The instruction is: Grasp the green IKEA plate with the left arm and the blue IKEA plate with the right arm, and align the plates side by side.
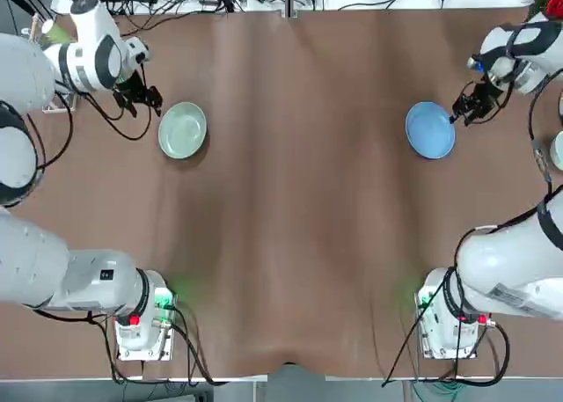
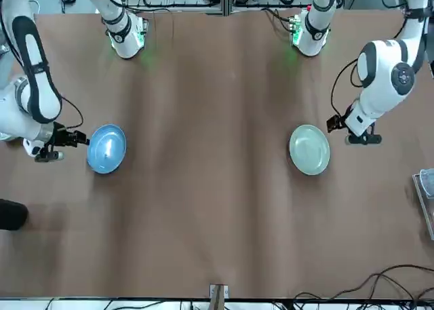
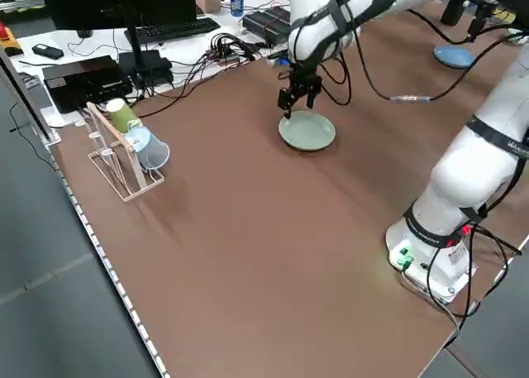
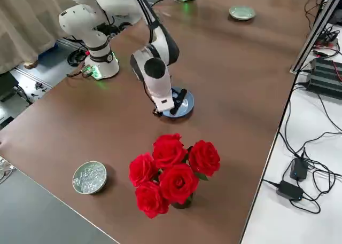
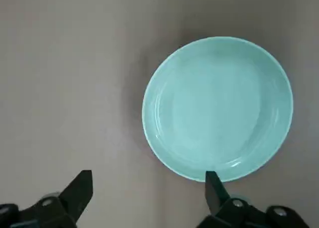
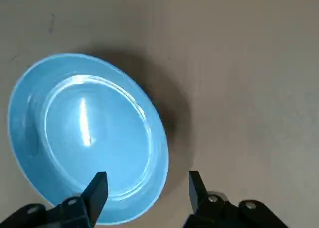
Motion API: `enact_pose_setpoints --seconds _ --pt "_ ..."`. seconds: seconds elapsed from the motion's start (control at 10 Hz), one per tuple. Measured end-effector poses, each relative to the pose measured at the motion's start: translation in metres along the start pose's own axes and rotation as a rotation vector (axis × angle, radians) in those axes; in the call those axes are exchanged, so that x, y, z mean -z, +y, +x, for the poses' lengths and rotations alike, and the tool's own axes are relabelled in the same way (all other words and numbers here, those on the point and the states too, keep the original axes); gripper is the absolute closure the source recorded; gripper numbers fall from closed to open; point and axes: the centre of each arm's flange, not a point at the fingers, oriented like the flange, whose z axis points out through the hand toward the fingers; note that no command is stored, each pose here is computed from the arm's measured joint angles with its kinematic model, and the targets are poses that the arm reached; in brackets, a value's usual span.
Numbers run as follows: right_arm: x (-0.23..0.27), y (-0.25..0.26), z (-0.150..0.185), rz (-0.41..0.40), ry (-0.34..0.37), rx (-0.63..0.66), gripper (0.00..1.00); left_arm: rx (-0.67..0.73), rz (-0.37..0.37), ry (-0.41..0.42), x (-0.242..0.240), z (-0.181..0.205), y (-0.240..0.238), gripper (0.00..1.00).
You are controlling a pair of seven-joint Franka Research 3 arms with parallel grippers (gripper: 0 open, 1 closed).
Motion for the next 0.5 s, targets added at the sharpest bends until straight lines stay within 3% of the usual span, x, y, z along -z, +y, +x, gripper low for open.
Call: enact_pose_setpoints --seconds 0.3,0.4,0.5 --pt "-0.038 0.004 0.005 0.003 0.002 -0.005 0.32 0.035 0.002 -0.004 -0.033 0.006 0.000 0.00" --pt "-0.045 0.001 0.006 0.014 -0.002 -0.008 0.43 0.040 0.002 -0.016 -0.043 0.006 0.000 0.00" --pt "-0.046 -0.003 0.008 0.024 0.000 -0.007 0.47 0.049 0.003 -0.032 -0.053 0.005 0.000 0.00"
